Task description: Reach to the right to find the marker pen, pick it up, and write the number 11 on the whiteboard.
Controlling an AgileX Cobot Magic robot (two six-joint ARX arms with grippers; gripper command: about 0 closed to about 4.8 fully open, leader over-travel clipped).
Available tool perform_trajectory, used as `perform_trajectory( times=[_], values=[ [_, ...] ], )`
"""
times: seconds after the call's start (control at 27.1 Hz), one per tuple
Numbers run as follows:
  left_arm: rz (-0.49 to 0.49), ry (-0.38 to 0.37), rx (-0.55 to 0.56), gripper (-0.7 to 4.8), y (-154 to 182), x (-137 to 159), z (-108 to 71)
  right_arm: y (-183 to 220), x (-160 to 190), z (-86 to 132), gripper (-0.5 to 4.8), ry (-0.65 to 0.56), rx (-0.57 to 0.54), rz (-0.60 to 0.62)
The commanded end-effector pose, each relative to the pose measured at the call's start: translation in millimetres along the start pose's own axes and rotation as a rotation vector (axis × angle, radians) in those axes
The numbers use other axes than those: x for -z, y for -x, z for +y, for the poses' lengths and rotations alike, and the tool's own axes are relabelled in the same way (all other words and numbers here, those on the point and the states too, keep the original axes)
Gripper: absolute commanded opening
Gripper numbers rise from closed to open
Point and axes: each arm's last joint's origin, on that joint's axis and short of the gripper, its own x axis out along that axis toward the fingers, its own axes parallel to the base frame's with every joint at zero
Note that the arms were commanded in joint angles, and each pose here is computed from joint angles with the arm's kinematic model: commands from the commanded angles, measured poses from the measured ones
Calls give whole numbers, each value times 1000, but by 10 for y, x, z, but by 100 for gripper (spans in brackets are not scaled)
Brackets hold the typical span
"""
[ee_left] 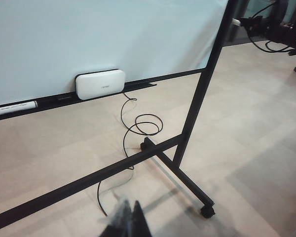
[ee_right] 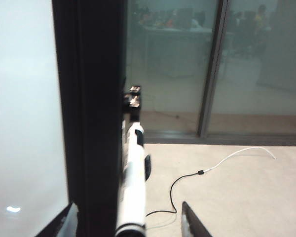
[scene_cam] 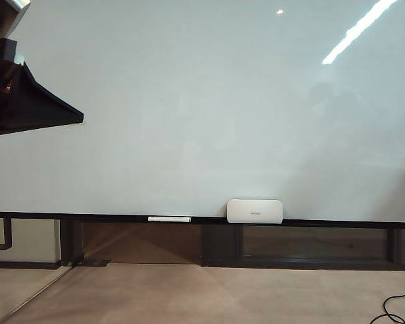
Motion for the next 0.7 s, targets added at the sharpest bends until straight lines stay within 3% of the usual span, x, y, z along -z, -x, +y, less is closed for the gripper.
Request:
perform_trajectory(
  times=[0.04,0.7],
  values=[
    [-20,-15,-10,-6,-2,-34,5,-57,21,-4,265,7,-8,-8],
    [-30,-6,-14,-6,-2,-44,6,-189,-24,-29,264,24,-11,-16]
  ],
)
